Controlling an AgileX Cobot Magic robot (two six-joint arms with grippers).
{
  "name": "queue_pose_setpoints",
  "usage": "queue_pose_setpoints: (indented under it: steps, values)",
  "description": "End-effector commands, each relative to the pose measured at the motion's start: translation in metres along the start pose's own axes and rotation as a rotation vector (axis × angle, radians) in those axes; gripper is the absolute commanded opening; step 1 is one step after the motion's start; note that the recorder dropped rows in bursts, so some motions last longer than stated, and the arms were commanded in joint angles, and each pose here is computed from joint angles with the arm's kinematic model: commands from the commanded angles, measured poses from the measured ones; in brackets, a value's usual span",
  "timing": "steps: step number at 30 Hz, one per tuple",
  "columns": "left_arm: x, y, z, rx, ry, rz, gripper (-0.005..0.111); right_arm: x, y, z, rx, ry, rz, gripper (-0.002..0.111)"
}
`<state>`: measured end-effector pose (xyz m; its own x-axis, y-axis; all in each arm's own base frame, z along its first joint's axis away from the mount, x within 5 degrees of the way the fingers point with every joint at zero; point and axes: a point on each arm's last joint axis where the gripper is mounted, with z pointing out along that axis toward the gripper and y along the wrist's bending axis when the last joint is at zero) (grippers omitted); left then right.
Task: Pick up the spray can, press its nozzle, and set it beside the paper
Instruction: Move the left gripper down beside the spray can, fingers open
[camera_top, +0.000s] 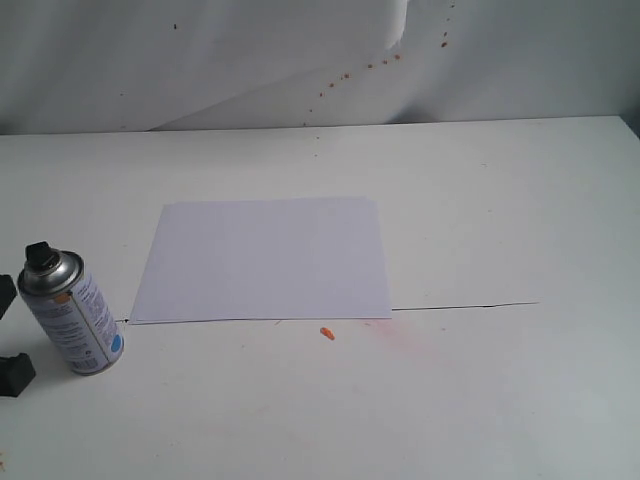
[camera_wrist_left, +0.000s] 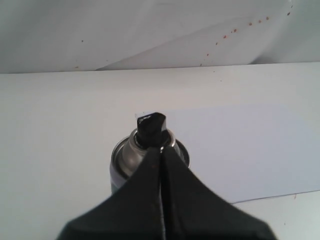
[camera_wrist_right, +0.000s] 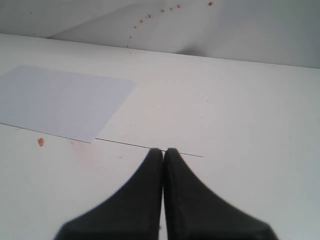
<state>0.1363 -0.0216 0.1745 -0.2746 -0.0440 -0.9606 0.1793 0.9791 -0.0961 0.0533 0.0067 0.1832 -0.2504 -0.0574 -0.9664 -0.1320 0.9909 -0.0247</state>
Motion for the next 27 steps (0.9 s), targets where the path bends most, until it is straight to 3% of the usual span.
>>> queue_pose_setpoints:
  steps: [1,11,15,19,24,27]
  values:
    - [0.0032,0.0008,-0.0012,-0.009,0.023,-0.014,0.0,0.0008,-0.0006,0.0,0.009,-0.004,-0.005,0.0]
    - [0.0024,0.0006,-0.0012,-0.006,0.014,-0.019,0.0,0.0008,-0.0006,0.0,0.009,-0.004,-0.005,0.0]
    - [0.0028,0.0006,-0.0012,-0.008,0.019,-0.125,0.005,0.0008,-0.0006,0.0,0.009,-0.004,-0.005,0.0]
    - [0.0035,0.0008,-0.0012,-0.011,0.026,-0.198,0.024,0.0008,-0.0006,0.0,0.009,-0.004,-0.005,0.0]
    - [0.0028,0.0006,-0.0012,-0.008,0.018,-0.201,0.054,0.0008,-0.0006,0.0,0.009,-0.004,-0.005,0.0]
    - [0.0023,0.0005,-0.0012,-0.006,0.013,-0.201,0.067,0.0008,-0.0006,0.0,0.009,-0.004,-0.005,0.0]
